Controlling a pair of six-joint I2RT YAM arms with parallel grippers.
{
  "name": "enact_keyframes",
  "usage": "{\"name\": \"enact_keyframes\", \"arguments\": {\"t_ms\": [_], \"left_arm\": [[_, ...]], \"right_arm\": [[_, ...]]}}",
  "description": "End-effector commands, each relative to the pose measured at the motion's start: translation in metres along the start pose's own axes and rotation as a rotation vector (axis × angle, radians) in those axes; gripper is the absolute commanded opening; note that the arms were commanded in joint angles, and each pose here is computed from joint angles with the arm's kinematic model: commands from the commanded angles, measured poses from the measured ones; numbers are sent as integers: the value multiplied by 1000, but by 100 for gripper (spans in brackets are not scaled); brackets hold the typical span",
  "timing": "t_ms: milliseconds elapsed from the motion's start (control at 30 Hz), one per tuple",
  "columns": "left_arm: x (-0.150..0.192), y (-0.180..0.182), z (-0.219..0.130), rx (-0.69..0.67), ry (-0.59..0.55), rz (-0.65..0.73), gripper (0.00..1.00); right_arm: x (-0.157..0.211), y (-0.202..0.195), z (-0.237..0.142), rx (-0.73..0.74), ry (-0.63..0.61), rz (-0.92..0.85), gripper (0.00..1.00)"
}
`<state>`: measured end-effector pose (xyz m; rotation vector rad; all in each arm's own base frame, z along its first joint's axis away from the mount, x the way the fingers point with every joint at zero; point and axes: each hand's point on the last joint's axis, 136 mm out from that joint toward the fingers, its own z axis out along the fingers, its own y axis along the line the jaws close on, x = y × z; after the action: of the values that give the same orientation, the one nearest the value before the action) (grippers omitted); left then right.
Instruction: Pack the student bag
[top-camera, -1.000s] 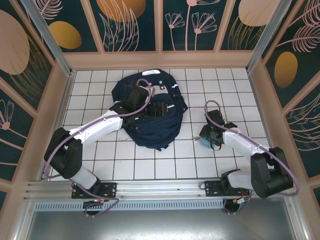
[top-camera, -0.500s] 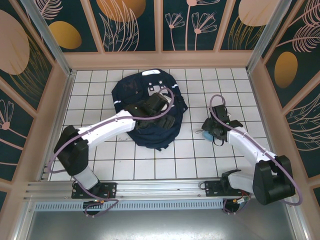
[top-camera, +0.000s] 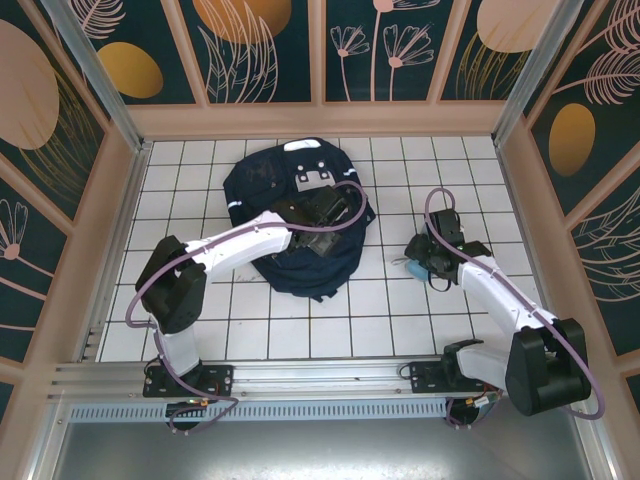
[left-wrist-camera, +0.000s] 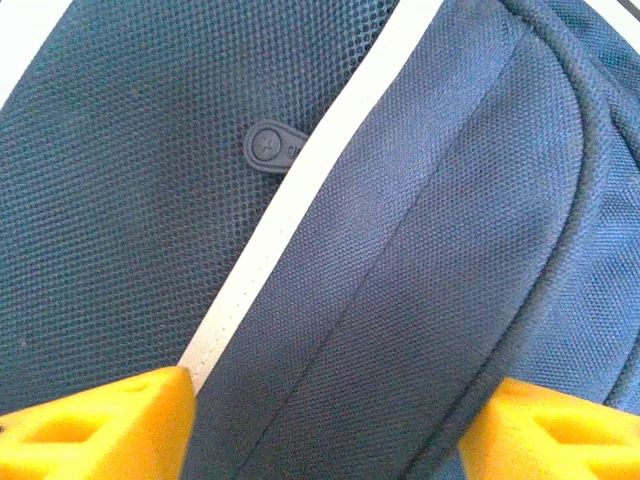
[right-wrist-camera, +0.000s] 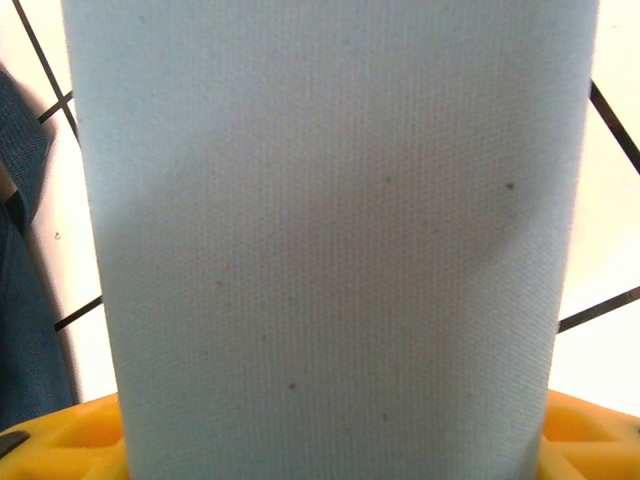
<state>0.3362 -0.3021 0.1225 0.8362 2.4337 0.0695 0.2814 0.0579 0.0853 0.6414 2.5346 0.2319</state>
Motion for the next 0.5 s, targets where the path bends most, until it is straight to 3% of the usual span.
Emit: {"name": "enact_keyframes", "arguments": {"t_ms": [0, 133, 267, 467], "left_arm": [[-16, 29, -16, -145, -50, -22, 58], [-31, 55, -32, -276, -118, -71, 49], [-40, 58, -48, -262, -173, -104, 42], [-45, 54, -52, -218, -222, -144, 25]], "right_arm": [[-7, 5, -3, -31, -23, -1, 62], [-9, 8, -5, -44, -26, -3, 62], [-10, 18, -11, -98, -28, -31, 61], [8, 85, -39, -459, 29, -173, 61]]}}
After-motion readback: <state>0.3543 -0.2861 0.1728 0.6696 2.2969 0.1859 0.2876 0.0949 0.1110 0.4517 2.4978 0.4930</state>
